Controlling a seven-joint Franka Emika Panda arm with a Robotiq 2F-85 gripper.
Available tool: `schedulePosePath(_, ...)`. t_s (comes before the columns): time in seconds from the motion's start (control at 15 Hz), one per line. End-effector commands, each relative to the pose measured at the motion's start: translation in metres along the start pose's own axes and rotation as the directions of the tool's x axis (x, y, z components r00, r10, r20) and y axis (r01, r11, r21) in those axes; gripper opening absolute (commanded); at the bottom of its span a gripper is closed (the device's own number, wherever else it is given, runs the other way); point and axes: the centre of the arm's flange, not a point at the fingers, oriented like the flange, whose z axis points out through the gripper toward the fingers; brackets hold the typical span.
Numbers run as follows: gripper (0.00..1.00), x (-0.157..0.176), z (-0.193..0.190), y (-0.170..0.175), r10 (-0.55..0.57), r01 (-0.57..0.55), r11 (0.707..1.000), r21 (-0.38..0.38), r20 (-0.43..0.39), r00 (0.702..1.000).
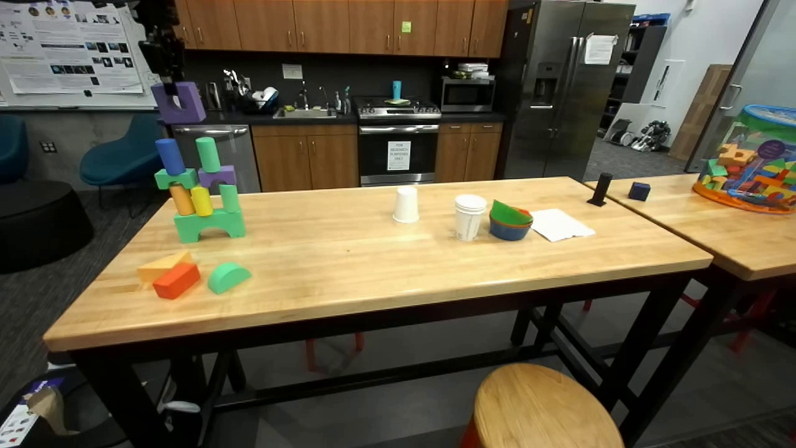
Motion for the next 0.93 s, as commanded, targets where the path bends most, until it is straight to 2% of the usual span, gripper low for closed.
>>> schedulePosePath(0.0, 0.15, -0.004, -0.005, 0.015, -0.009, 0.009, 1.000, -0.005, -0.016, 1.000)
schedulePosePath(0.47, 0.15, -0.007, 0.007, 0.024, -0.017, 0.017, 1.000, -0.011, 0.005, 1.000)
schedulePosePath(0.53, 0.40, -0.001, 0.006, 0.002, -0.001, 0.001, 1.000, -0.015, 0.002, 1.000)
schedulePosePath(0.87, 0.40, -0.002, 0.006, 0.005, -0.004, 0.004, 1.000, -0.019, 0.003, 1.000)
